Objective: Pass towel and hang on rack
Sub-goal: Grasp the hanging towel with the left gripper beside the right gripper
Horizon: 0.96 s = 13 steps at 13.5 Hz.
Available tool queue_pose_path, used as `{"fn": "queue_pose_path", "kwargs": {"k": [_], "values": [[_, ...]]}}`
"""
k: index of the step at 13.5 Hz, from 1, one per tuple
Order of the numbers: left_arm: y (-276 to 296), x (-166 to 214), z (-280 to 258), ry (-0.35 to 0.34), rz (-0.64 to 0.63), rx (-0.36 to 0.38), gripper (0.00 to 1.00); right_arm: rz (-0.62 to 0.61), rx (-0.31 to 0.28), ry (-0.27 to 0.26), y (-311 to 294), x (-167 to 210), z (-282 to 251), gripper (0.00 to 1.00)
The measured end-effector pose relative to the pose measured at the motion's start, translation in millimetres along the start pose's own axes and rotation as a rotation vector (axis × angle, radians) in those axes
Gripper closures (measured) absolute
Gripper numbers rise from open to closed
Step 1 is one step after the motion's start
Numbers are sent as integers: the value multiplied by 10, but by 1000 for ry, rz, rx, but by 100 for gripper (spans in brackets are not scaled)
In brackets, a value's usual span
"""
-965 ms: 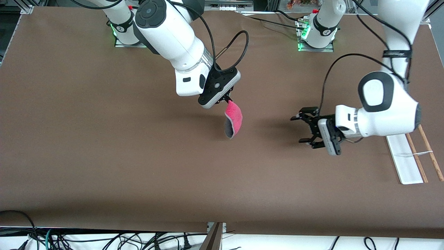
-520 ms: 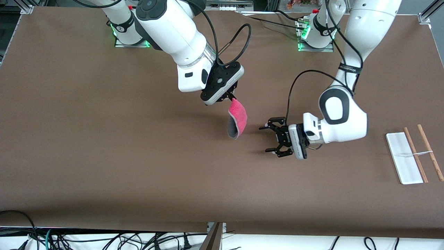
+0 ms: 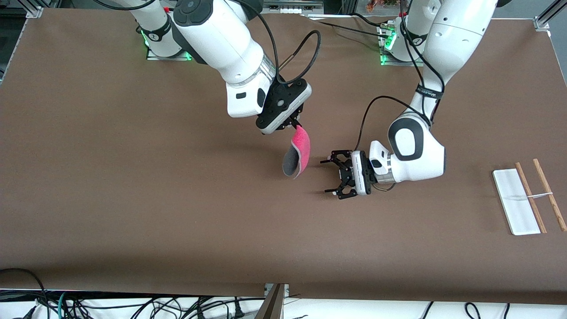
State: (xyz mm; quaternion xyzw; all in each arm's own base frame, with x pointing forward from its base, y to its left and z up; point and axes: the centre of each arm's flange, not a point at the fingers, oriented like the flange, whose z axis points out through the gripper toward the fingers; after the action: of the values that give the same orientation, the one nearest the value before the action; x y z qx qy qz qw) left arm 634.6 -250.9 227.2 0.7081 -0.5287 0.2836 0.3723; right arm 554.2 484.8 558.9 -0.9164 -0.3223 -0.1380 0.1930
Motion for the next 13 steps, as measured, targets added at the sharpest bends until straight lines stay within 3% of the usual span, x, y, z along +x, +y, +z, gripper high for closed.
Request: {"fn": "queue_pose_path", "kwargs": {"k": [6,13], "values": [[211,-207,544,48,110,-17,0,1,0,13,13,27,-65,98],[586,212,972,131,103,-32,0,1,0,16,10,31,-73,98]]}}
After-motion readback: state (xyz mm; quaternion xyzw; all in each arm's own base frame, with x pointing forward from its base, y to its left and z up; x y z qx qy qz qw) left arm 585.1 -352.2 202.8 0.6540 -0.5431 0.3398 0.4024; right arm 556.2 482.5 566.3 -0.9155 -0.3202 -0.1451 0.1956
